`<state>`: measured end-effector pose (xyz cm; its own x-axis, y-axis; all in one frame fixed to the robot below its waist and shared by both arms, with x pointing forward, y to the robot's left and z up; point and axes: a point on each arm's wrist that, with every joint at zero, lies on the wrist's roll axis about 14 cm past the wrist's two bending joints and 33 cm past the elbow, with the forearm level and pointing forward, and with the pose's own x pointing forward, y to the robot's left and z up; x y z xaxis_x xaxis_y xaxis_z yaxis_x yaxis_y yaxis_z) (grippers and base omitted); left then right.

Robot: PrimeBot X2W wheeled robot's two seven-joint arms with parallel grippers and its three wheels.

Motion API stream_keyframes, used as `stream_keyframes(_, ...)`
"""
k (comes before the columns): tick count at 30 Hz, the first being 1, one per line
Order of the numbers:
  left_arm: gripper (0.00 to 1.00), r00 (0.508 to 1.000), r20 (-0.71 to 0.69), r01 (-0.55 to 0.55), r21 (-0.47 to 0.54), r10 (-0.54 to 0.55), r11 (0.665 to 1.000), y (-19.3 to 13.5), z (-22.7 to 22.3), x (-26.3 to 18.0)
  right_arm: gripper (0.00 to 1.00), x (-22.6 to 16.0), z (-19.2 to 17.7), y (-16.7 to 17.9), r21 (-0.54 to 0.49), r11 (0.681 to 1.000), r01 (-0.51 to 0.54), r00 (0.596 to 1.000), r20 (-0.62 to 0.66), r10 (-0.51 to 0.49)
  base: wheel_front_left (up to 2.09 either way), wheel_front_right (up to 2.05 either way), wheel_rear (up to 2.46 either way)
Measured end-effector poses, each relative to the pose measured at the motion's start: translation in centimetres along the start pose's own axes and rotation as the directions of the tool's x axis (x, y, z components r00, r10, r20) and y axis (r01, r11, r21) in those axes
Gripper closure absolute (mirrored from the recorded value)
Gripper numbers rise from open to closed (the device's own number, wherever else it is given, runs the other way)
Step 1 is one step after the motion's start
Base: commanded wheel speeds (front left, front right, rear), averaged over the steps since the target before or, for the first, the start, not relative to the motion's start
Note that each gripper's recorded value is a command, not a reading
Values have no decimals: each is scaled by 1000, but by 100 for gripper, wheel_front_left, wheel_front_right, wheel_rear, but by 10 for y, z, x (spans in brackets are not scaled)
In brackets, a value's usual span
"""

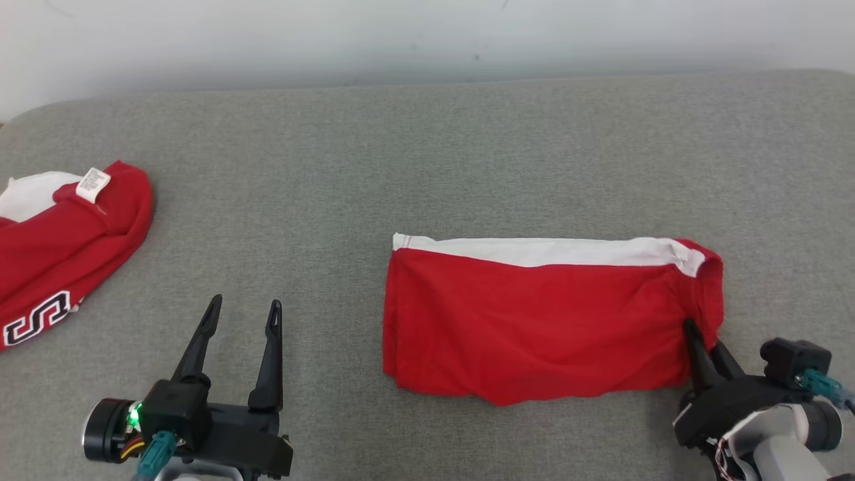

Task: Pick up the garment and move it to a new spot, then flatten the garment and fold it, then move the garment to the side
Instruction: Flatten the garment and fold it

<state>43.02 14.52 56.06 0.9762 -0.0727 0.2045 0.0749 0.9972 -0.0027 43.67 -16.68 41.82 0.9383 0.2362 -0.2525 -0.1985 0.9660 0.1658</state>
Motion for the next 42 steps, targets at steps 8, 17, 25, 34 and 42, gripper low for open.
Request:
stream_keyframes(8, 0, 999, -2, 32, -8, -32, 999, -11, 1, 4, 100, 0, 59, 70, -22, 982, -188, 968, 163, 189, 0, 0, 0)
stream_keyframes(17, 0, 1000, -8, 27, -1, -27, 1000, -9, 0, 2, 100, -13, 65, 170, -30, 897, -440, 887, 137, 440, 0, 0, 0)
stream_keyframes(25, 0, 1000, -22, 3, 6, -3, 1000, -1, -3, -4, 100, -5, 35, 212, 23, 846, -533, 846, 42, 532, 0, 0, 0)
stream_keyframes(34, 0, 999, -36, -9, 9, 10, 1000, 3, -7, -7, 10, 5, 8, 231, 70, 825, -561, 825, -33, 564, 0, 0, 0)
stream_keyframes(42, 0, 999, -35, 2, 8, -1, 1000, 0, -6, -9, 0, -8, -5, 262, 72, 771, -632, 769, -62, 636, 0, 0, 0)
